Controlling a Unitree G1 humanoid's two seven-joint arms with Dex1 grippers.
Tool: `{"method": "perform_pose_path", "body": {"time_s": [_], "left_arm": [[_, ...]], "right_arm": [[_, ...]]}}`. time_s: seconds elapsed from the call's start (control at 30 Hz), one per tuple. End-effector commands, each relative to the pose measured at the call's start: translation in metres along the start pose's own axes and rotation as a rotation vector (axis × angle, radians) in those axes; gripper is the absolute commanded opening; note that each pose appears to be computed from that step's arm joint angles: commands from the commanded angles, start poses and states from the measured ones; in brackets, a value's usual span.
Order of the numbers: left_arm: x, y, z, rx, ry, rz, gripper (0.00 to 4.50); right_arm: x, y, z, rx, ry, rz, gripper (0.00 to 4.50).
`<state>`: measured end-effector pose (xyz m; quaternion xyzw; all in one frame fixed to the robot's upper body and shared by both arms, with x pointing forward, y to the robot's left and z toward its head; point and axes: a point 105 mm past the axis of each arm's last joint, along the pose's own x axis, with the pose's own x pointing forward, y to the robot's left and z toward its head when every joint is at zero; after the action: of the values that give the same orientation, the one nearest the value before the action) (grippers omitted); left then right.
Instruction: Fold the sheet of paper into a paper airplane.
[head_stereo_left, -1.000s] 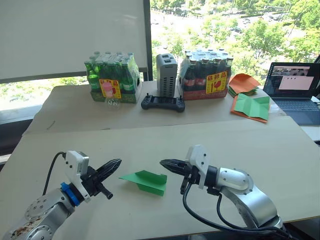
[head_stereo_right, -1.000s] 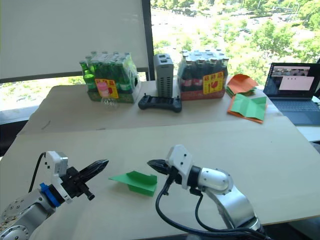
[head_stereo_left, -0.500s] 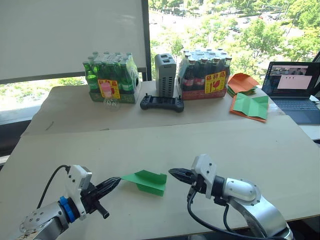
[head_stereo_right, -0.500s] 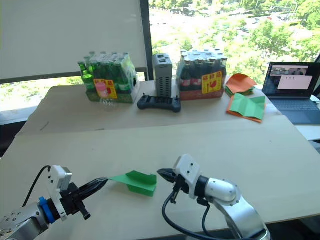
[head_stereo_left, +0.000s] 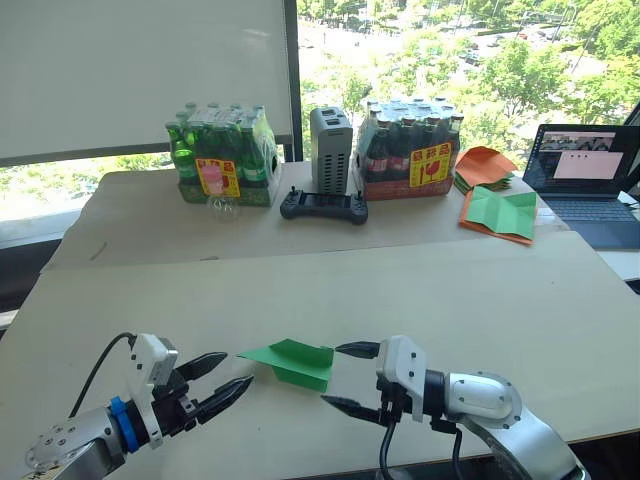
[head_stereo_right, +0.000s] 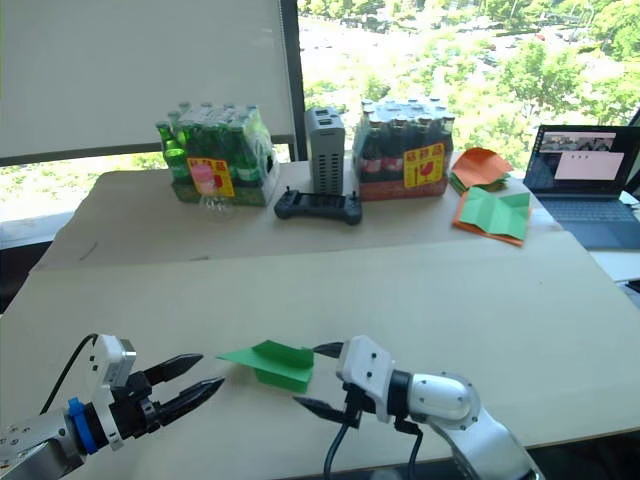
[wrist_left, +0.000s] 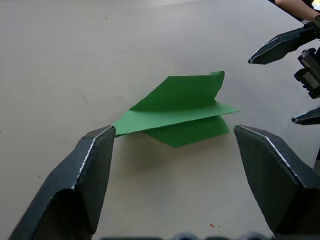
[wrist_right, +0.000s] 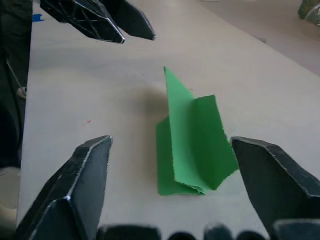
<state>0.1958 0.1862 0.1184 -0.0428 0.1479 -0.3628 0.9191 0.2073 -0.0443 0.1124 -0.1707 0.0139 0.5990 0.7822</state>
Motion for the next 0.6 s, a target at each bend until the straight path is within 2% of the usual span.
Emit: {"method": "perform_pose_path", "body": {"time_s": [0.03, 0.3, 0.6], "left_arm": [[0.001, -0.004, 0.006, 0.025, -0.013, -0.018, 4.49], [0.005, -0.005, 0.006, 0.035, -0.014, -0.025, 4.49], [0.007, -0.006, 0.011, 0.047, -0.035, -0.021, 4.49]], "right_arm": [[0.012, 0.008, 0.010, 0.033, -0.073, 0.085, 4.50], [0.034, -0.003, 0.001, 0.064, -0.059, 0.127, 4.50], [0.032, -0.041, -0.005, 0.130, -0.047, 0.027, 4.50]]}}
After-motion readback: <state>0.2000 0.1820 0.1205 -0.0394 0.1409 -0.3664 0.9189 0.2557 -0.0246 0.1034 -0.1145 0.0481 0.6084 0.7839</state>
